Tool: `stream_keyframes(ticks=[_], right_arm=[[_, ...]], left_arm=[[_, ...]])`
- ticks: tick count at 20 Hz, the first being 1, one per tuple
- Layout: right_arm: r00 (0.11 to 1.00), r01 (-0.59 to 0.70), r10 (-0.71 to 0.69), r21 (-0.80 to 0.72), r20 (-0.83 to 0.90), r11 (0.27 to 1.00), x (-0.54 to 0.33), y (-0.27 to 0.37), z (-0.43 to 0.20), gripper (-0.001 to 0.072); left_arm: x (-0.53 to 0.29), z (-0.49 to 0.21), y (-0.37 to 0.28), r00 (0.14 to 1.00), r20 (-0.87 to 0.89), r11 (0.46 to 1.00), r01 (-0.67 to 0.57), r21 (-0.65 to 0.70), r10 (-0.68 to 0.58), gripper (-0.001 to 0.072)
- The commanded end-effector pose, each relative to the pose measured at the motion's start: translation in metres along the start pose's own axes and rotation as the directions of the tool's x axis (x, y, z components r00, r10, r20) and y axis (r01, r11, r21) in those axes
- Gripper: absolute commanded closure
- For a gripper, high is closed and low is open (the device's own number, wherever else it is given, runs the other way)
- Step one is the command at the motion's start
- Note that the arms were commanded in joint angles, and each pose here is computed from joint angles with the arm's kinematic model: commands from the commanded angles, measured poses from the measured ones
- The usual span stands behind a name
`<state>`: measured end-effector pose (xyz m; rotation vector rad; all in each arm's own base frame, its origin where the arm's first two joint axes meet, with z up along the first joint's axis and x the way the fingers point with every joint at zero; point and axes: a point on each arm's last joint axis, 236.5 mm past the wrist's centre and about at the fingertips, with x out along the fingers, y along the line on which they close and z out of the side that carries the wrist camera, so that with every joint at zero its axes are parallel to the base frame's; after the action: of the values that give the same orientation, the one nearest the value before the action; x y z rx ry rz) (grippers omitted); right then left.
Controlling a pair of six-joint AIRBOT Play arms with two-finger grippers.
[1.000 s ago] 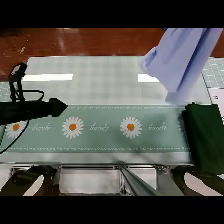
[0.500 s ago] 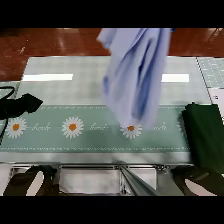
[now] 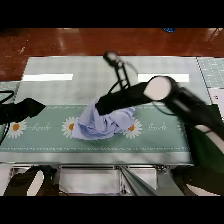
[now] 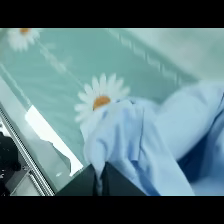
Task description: Fold the shirts.
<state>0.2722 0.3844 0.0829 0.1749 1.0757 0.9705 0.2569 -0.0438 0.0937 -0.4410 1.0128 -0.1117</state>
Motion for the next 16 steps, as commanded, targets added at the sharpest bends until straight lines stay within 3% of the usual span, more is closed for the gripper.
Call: stream_keyframes(ticks=[1,2,3,7,10,13,16], right_arm=[[0.993,0.005,0.014,0.16,-0.115,0.987,0.068,-0.023,-0.052,0.0687],[0.994,0.009,0.012,0.194,-0.109,0.981,0.075,-0.03,-0.05,0.0574],[0.996,0.009,0.011,0.22,-0.093,0.976,0.074,-0.037,-0.045,0.0323],[0.999,0.027,-0.039,0.284,0.037,0.958,-0.011,-0.09,0.016,0.0304],[0.945,0.205,-0.28,0.363,0.168,0.909,-0.13,-0.172,0.037,0.0304],[0.878,0.399,-0.476,0.477,0.048,0.783,-0.196,-0.237,-0.027,0.0304],[0.882,0.412,-0.467,0.585,-0.064,0.699,-0.191,-0.258,-0.096,0.0305]], left_arm=[[0.014,-0.023,0.001,0.996,-0.08,0.999,0.026,-0.034,-0.028,0.02],[0.021,-0.032,0.005,0.994,-0.105,0.999,0.02,-0.042,-0.025,0.02],[0.027,-0.039,0.009,0.992,-0.128,0.999,0.016,-0.046,-0.022,0.02],[0.048,-0.062,0.023,0.976,-0.218,0.999,-0.001,-0.045,-0.008,0.02],[0.062,-0.076,0.031,0.957,-0.29,0.998,-0.014,-0.064,-0.005,0.02],[0.088,-0.097,0.042,0.924,-0.383,0.995,-0.036,-0.093,-0.002,0.02],[0.122,-0.109,0.038,0.892,-0.451,0.993,-0.032,-0.113,-0.023,0.02]])
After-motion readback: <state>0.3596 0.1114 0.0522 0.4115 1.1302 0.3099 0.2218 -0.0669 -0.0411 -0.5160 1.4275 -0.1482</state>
